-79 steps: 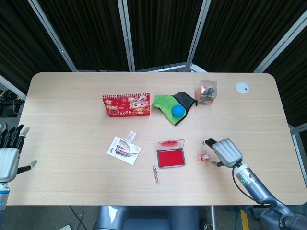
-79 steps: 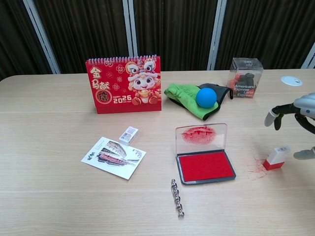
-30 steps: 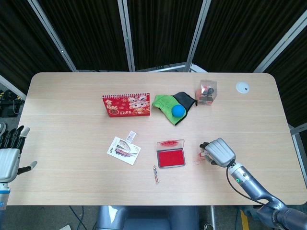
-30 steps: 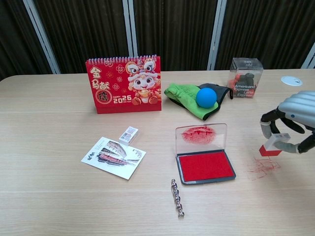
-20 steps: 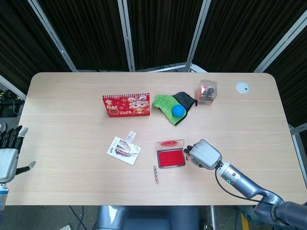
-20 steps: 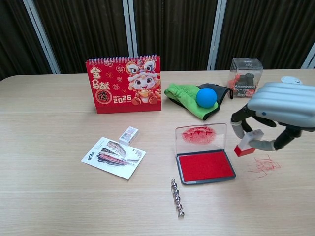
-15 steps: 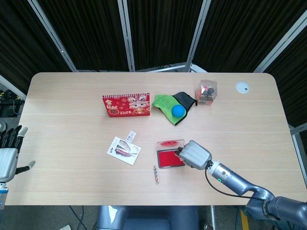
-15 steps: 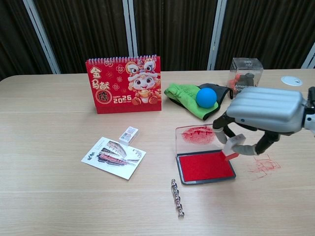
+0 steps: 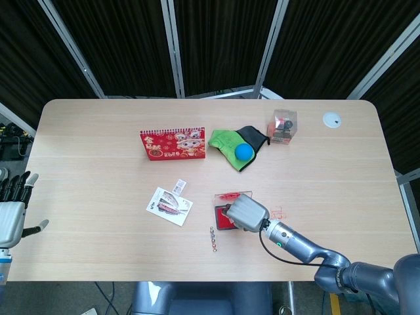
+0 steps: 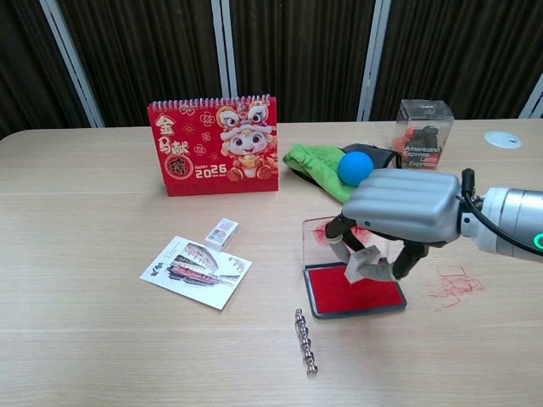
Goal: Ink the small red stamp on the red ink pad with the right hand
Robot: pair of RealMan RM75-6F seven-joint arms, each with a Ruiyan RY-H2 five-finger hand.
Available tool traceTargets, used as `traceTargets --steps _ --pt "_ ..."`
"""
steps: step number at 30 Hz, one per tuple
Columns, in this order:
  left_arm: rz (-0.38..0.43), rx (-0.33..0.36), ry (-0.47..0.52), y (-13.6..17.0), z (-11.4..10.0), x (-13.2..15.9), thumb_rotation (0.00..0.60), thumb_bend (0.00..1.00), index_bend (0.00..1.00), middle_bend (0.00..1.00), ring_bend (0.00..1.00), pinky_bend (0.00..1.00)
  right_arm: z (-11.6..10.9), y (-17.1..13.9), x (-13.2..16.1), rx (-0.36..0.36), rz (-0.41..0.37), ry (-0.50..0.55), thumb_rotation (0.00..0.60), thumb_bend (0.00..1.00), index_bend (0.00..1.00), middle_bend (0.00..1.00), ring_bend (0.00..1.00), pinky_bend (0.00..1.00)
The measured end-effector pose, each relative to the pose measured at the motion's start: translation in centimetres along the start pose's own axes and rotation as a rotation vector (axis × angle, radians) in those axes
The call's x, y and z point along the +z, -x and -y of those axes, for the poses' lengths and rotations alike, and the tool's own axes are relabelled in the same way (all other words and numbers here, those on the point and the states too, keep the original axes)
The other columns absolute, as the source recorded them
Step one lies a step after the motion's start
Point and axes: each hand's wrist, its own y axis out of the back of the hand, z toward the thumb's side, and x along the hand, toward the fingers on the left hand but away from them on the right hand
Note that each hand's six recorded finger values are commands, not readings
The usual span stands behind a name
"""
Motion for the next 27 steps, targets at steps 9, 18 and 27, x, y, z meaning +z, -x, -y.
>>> traceTargets --steps 9,18,27 --pt "0.006 -0.003 0.002 -0.1 0.0 0.2 0.6 0.0 0.0 0.0 0.0 0.0 0.7 0.3 -0.5 0.008 0.019 0.021 0.6 0.52 0.53 0.6 0.73 0.96" --pt "0.009 -0.005 0.004 -0.1 0.1 0.2 0.6 0.0 0.0 0.0 0.0 0.0 2.1 0.7 -1.0 0.037 0.053 0.054 0.6 0.52 0.53 0.6 0.73 0.96" --pt "0.008 -0.009 0.005 -0.2 0.1 0.2 0.6 0.0 0.0 0.0 0.0 0.0 3.2 0.8 -0.9 0.062 0.053 0.059 0.6 0.52 0.53 0.6 0.73 0.96"
